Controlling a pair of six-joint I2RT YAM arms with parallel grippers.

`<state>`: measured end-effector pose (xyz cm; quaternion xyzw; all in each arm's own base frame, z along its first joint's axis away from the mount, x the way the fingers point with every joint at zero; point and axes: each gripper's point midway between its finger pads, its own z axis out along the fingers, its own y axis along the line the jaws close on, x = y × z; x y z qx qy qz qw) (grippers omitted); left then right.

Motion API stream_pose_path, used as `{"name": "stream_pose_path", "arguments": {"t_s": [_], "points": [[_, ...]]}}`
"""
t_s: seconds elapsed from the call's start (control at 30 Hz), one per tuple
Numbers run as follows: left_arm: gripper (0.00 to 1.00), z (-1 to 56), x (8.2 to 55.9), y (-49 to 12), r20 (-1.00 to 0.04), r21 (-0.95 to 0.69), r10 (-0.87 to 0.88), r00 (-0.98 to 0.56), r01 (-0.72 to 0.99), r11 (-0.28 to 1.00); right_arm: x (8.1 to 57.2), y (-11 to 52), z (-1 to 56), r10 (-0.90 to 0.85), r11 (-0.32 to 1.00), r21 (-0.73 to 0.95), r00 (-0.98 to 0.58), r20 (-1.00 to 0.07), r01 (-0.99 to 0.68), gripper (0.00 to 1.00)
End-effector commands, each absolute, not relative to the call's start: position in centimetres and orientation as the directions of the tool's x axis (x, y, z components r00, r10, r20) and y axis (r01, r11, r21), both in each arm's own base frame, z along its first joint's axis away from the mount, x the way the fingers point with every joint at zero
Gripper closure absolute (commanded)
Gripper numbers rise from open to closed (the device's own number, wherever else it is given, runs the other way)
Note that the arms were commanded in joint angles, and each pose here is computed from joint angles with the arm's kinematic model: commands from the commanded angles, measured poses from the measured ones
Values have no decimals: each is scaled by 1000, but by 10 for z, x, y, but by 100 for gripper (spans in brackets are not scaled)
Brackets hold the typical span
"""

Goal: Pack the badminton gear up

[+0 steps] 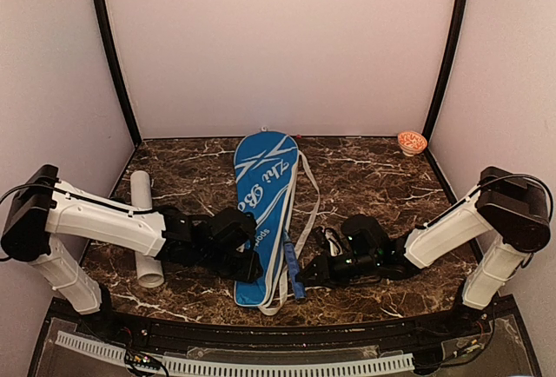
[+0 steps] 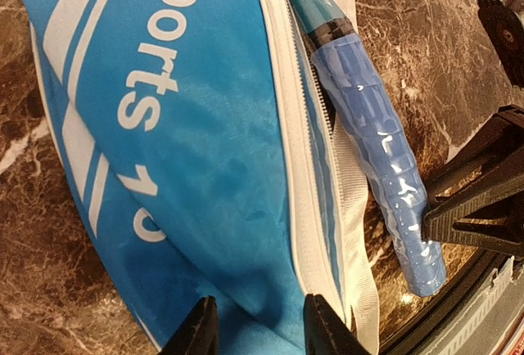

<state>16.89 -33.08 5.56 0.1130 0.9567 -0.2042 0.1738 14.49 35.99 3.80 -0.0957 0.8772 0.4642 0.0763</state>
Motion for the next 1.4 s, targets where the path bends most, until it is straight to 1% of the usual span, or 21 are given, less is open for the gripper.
{"name": "stream_pose_path", "arguments": {"t_s": [0.0,0.23,0.33,0.37,0.4,0.5,0.53,0.73,0.8,1.0,1.1,1.2,1.37], "points": [[64,50,172,-342,-360,-382,126,-924,270,884,148,379,59,-106,476,825,-952,-289,-303,85],[65,51,175,-352,-350,-386,122,-929,262,885,147,382,62,-107,466,831,-951,-290,-305,85],[69,54,178,-355,-364,-403,112,-925,265,876,146,383,62,-108,461,833,-951,-288,-305,85],[72,54,178,-356,-366,-403,113,-924,267,875,145,383,61,-110,461,833,-952,-287,-305,85],[77,54,178,-356,-368,-405,113,-923,268,874,145,384,61,-110,460,834,-952,-286,-304,86],[96,54,177,-355,-362,-409,114,-925,268,872,145,384,63,-109,456,836,-951,-289,-306,86],[100,55,175,-354,-361,-417,118,-925,274,867,145,384,65,-107,453,837,-951,-291,-307,86],[100,75,165,-350,-392,-475,138,-910,328,817,147,388,86,-84,408,854,-945,-317,-323,87],[100,86,161,-351,-410,-511,143,-901,357,782,146,391,94,-82,390,858,-941,-328,-333,90],[100,92,151,-354,-420,-536,205,-884,424,730,146,402,110,-81,356,866,-935,-347,-352,94],[100,95,148,-359,-427,-562,216,-878,445,697,144,412,116,-92,336,870,-932,-351,-360,99],[100,102,147,-363,-446,-580,222,-867,468,667,139,420,113,-108,335,870,-932,-345,-361,100],[100,126,143,-373,-491,-641,203,-847,509,575,135,423,89,-123,365,868,-942,-314,-337,100]]}}
